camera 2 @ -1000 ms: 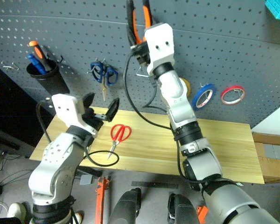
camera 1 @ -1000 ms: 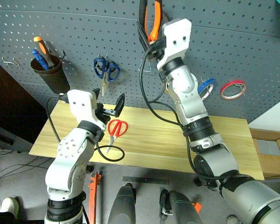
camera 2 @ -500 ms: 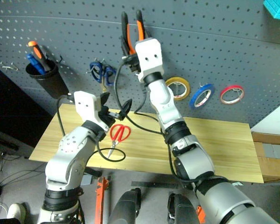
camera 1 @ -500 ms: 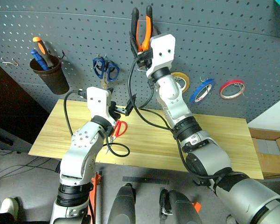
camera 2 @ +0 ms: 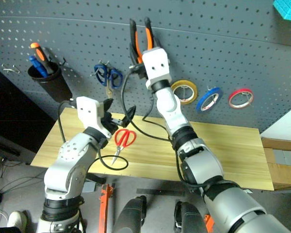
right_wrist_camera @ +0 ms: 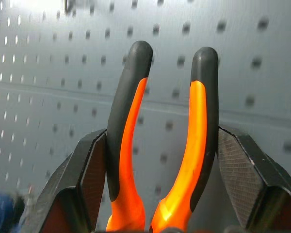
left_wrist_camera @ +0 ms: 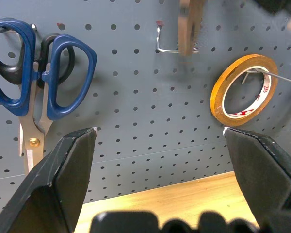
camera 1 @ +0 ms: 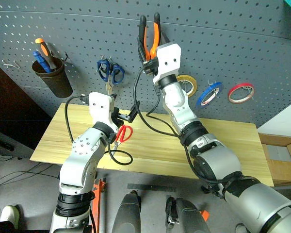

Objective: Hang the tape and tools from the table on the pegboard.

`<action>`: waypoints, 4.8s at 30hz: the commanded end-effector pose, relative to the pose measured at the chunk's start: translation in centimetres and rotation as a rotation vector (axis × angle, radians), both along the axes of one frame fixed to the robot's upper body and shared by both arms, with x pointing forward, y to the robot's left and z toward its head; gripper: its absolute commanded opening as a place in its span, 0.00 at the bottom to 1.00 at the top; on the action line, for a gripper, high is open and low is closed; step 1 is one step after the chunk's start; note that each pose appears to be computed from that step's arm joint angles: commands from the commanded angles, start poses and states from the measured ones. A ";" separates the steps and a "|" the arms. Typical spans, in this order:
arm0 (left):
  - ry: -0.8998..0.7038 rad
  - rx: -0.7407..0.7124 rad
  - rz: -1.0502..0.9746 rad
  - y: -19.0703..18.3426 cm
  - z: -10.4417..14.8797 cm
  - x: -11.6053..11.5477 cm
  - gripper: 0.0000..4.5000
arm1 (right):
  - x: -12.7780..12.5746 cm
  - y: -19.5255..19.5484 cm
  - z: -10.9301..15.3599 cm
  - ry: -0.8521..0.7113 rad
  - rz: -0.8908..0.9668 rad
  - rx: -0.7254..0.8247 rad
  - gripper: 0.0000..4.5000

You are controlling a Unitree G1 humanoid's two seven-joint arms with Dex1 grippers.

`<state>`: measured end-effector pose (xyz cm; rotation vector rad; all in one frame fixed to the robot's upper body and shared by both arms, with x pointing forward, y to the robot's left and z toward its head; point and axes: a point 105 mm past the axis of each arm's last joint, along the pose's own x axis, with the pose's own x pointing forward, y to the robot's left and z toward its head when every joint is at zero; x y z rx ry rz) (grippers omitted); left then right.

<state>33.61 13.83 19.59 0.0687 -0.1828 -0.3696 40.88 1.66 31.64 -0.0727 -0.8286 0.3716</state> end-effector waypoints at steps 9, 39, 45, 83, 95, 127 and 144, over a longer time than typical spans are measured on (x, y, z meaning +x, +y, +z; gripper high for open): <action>-0.081 0.018 0.002 0.7 2.5 -0.6 1.00 | -0.3 -0.1 1.0 -0.046 -0.022 0.044 0.63; -0.048 0.047 0.017 1.3 2.6 -1.4 1.00 | 0.9 -0.9 -2.6 0.036 -0.093 -0.016 0.63; -0.050 0.048 0.020 1.4 2.7 -1.4 1.00 | 1.3 -1.1 -0.1 0.010 -0.114 -0.009 0.63; 0.010 0.059 0.021 0.9 0.6 -1.5 1.00 | 0.9 0.6 -8.0 0.174 0.058 -0.249 0.99; 0.224 0.338 0.252 5.3 -6.5 -2.2 1.00 | -7.7 -1.5 -12.0 0.313 0.408 -0.486 0.99; 0.775 0.285 0.323 9.1 -18.6 -2.8 0.64 | -13.7 0.6 -16.8 0.583 0.652 -0.658 1.00; 0.702 0.178 0.315 8.4 -17.3 -2.3 0.05 | -12.5 -0.3 -16.5 0.558 0.609 -0.670 1.00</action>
